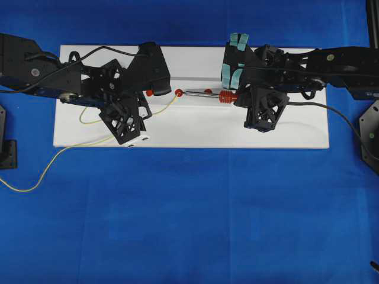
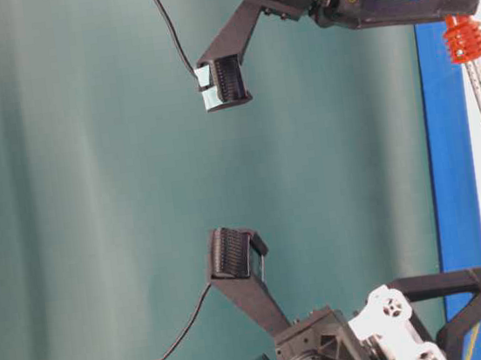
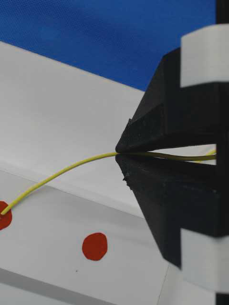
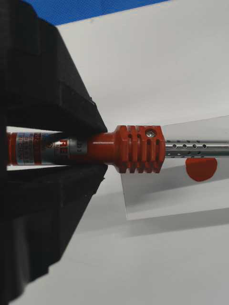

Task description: Touch the tip of the soldering iron to the tip of the solder at the mark.

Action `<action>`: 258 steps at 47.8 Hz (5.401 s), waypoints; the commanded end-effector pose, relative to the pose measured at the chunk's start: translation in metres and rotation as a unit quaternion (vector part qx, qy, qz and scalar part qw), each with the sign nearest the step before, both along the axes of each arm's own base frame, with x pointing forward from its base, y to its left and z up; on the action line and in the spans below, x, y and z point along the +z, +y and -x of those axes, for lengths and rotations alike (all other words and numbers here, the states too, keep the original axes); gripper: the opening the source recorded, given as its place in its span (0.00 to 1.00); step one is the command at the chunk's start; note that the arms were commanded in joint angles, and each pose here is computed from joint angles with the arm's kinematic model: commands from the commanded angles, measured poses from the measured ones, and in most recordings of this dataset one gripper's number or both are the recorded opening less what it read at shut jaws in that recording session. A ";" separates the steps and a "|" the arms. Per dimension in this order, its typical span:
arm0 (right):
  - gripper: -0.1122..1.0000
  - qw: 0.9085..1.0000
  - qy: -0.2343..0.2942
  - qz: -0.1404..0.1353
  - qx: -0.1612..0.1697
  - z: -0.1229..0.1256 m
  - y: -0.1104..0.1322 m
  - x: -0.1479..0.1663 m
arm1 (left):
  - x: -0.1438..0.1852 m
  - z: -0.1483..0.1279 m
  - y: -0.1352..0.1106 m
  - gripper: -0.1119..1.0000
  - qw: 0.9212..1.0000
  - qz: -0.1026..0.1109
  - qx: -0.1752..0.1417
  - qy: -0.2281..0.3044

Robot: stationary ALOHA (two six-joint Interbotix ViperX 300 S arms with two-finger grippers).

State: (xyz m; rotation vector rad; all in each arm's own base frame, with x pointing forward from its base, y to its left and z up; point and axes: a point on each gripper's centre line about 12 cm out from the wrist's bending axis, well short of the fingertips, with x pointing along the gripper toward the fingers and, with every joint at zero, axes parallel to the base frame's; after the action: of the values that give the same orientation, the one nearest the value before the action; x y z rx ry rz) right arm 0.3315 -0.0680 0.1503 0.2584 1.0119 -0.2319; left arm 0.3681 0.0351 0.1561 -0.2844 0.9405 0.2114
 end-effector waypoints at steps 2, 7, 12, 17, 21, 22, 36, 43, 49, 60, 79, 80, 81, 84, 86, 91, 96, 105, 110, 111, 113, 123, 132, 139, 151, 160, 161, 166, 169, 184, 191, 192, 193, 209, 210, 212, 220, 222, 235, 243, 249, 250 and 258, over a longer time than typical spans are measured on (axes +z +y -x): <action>0.16 1.000 -0.018 0.005 0.000 -0.006 -0.001 0.011 | 0.011 -0.005 0.002 0.13 1.000 -0.003 0.000 -0.017; 0.16 1.000 -0.018 0.005 0.000 -0.006 -0.001 0.011 | 0.010 -0.005 0.002 0.13 1.000 -0.003 0.000 -0.016; 0.16 1.000 -0.019 0.004 0.000 -0.007 -0.002 0.011 | 0.010 -0.004 0.001 0.13 1.000 -0.003 -0.001 -0.014; 0.16 1.000 -0.018 0.004 0.000 -0.006 -0.001 0.011 | 0.010 -0.004 0.001 0.13 1.000 -0.003 -0.001 -0.014; 0.16 1.000 -0.018 0.005 0.000 -0.006 -0.001 0.011 | 0.010 -0.005 0.002 0.13 1.000 -0.003 0.000 -0.014; 0.16 1.000 -0.018 0.004 0.000 -0.006 -0.001 0.011 | 0.010 -0.005 0.001 0.13 1.000 -0.003 -0.001 -0.014; 0.16 1.000 -0.019 0.004 -0.001 -0.006 -0.002 0.011 | 0.011 -0.005 0.001 0.13 1.000 -0.003 -0.002 -0.015; 0.16 1.000 -0.019 0.004 0.000 -0.007 -0.002 0.011 | 0.010 -0.005 0.002 0.13 1.000 -0.003 -0.001 -0.014; 0.16 1.000 -0.019 0.004 0.000 -0.007 -0.002 0.011 | 0.011 -0.005 0.002 0.13 1.000 -0.003 -0.001 -0.015; 0.16 1.000 -0.018 0.004 0.000 -0.006 -0.001 0.011 | 0.011 -0.005 0.002 0.13 1.000 -0.003 -0.001 -0.015; 0.16 1.000 -0.019 0.005 0.000 -0.007 -0.002 0.011 | 0.011 -0.005 0.002 0.13 1.000 -0.003 -0.001 -0.015; 0.16 1.000 -0.019 0.004 -0.001 -0.007 -0.002 0.011 | 0.010 -0.005 0.002 0.13 1.000 -0.003 -0.001 -0.014; 0.16 1.000 -0.019 0.005 0.000 -0.007 -0.002 0.011 | 0.011 -0.005 0.002 0.13 1.000 -0.003 -0.001 -0.015; 0.16 1.000 -0.019 0.005 -0.001 -0.007 -0.002 0.011 | 0.010 -0.005 0.002 0.13 1.000 -0.003 -0.001 -0.014; 0.16 1.000 -0.019 0.004 0.000 -0.006 -0.002 0.011 | 0.010 -0.005 0.002 0.13 1.000 -0.003 -0.001 -0.014; 0.16 1.000 -0.019 0.005 0.000 -0.007 -0.002 0.011 | 0.011 -0.005 0.002 0.13 1.000 -0.003 0.000 -0.015; 0.16 1.000 -0.019 0.005 0.000 -0.007 -0.002 0.011 | 0.011 -0.005 0.002 0.13 1.000 -0.003 0.000 -0.015; 0.16 1.000 -0.020 0.005 0.000 -0.007 -0.002 0.012 | 0.011 -0.006 0.001 0.13 1.000 -0.004 -0.002 -0.016; 0.16 1.000 -0.020 0.005 0.000 -0.007 -0.002 0.012 | 0.012 -0.005 0.002 0.13 1.000 -0.004 -0.001 -0.017; 0.16 1.000 -0.020 0.005 0.000 -0.007 -0.002 0.012 | 0.012 -0.005 0.002 0.13 1.000 -0.004 -0.001 -0.017; 0.16 1.000 -0.020 0.004 -0.002 -0.007 -0.002 0.012 | 0.012 -0.005 0.002 0.13 1.000 -0.004 -0.001 -0.017; 0.16 1.000 -0.020 0.005 0.000 -0.007 -0.002 0.012 | 0.023 0.000 0.001 0.13 1.000 -0.005 -0.001 -0.030; 0.16 1.000 -0.021 0.005 -0.001 -0.007 -0.002 0.012 | 0.037 0.020 -0.001 0.13 0.999 -0.005 0.001 -0.048; 0.16 1.000 -0.021 0.005 -0.001 -0.007 -0.002 0.012 | 0.043 0.039 -0.003 0.13 0.998 -0.005 0.004 -0.062; 0.16 1.000 -0.021 0.005 -0.001 -0.007 -0.002 0.012 | 0.045 0.054 -0.004 0.13 0.996 -0.005 0.006 -0.089; 0.16 1.000 -0.022 0.006 0.000 -0.007 -0.002 0.012 | 0.046 0.054 -0.004 0.13 0.996 -0.005 0.006 -0.090; 0.16 1.000 -0.022 0.006 -0.001 -0.007 -0.002 0.012 | 0.046 0.054 -0.004 0.13 0.996 -0.005 0.006 -0.090; 0.16 1.000 -0.027 0.008 0.001 -0.004 -0.001 0.016 | 0.046 0.054 -0.005 0.13 0.996 -0.005 0.005 -0.090; 0.16 0.999 -0.036 0.011 0.001 0.000 0.000 0.023 | 0.046 0.054 -0.004 0.13 0.996 -0.005 0.006 -0.090; 0.16 0.997 -0.070 0.018 -0.003 0.048 0.009 0.042 | 0.046 0.055 -0.004 0.13 0.996 -0.006 0.006 -0.093; 0.16 0.996 -0.081 0.007 -0.022 0.069 0.014 0.043 | 0.046 0.054 -0.004 0.13 0.996 -0.006 0.006 -0.093; 0.16 0.996 -0.082 0.007 -0.024 0.072 0.014 0.043 | 0.046 0.054 -0.004 0.13 0.996 -0.006 0.006 -0.093; 0.16 0.996 -0.083 0.006 -0.025 0.073 0.014 0.044 | 0.046 0.054 -0.004 0.13 0.996 -0.006 0.006 -0.093; 0.16 0.997 -0.076 0.008 -0.026 0.074 0.014 0.040 | 0.049 0.047 -0.005 0.13 0.995 -0.006 0.003 -0.096; 0.16 0.997 -0.075 0.008 -0.026 0.074 0.014 0.039 | 0.050 0.045 -0.005 0.13 0.995 -0.006 0.003 -0.097; 0.16 0.997 -0.075 0.007 -0.026 0.074 0.014 0.039 | 0.052 0.040 -0.004 0.13 0.995 -0.006 0.003 -0.099; 0.16 0.997 -0.073 0.009 -0.026 0.074 0.013 0.037 | 0.059 0.011 -0.004 0.13 0.994 -0.011 -0.005 -0.104; 0.16 0.997 -0.073 0.010 -0.024 0.074 0.013 0.037 | 0.062 0.003 -0.004 0.13 0.994 -0.012 -0.007 -0.106; 0.16 0.997 -0.070 0.009 -0.025 0.075 0.014 0.036 | 0.043 -0.040 -0.003 0.13 0.997 -0.009 -0.011 -0.075; 0.16 0.997 -0.068 0.012 -0.023 0.075 0.013 0.035 | 0.028 -0.053 -0.001 0.13 0.998 -0.008 -0.009 -0.062; 0.16 0.997 -0.069 0.013 -0.022 0.075 0.013 0.035 | 0.021 -0.056 0.002 0.13 0.998 -0.007 -0.006 -0.054; 0.16 0.997 -0.070 0.014 -0.022 0.075 0.013 0.035 | 0.020 -0.056 0.003 0.13 0.999 -0.007 -0.005 -0.053; 0.16 0.997 -0.070 0.013 -0.022 0.076 0.013 0.034 | 0.017 -0.056 0.004 0.13 0.999 -0.007 -0.004 -0.052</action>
State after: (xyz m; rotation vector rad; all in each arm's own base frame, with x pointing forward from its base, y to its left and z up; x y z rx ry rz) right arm 0.2535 -0.0540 0.1798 0.2718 0.8868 -0.2641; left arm 0.4186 0.0380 0.1595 -0.2777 0.8803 0.1980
